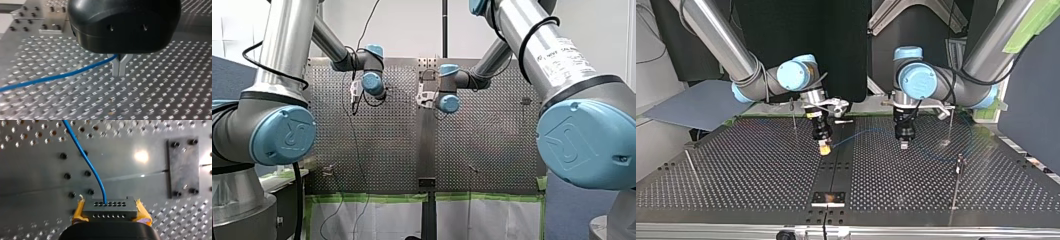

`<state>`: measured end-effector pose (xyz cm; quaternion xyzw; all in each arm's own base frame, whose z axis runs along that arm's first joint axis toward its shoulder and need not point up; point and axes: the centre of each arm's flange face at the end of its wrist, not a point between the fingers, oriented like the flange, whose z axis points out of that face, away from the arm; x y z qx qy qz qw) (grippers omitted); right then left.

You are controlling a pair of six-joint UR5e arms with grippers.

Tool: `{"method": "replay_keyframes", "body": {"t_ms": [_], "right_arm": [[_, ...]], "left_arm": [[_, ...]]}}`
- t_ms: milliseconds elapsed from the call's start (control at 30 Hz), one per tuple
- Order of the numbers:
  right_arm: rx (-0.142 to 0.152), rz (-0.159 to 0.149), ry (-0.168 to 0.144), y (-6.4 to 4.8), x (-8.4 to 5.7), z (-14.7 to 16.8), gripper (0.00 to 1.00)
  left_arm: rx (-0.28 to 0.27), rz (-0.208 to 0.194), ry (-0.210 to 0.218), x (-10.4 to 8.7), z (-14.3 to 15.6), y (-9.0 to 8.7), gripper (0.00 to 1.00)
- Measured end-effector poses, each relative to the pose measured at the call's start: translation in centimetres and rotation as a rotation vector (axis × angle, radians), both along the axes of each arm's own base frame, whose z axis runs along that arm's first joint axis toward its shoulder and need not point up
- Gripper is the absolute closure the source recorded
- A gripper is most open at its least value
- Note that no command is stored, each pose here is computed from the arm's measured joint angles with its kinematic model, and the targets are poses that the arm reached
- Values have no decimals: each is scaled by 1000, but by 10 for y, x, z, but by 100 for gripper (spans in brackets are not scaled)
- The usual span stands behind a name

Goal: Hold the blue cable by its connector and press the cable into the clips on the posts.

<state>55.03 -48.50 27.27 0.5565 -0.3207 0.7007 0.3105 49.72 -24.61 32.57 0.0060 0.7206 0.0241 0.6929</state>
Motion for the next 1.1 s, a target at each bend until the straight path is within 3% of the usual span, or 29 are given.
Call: {"method": "replay_keyframes", "body": {"t_ms": [467,800,1100], "right_arm": [[8,-41,6,8,-17,-44,100],[65,-90,58,17,-34,-125,100],[133,-120,107,36,-55,-205,100]], "left_arm": [[40,-41,92,-30,-88,-33,100],[34,-72,98,-44,-129,-69,100],[37,-93,120,-50,-171,-83,100]]}}
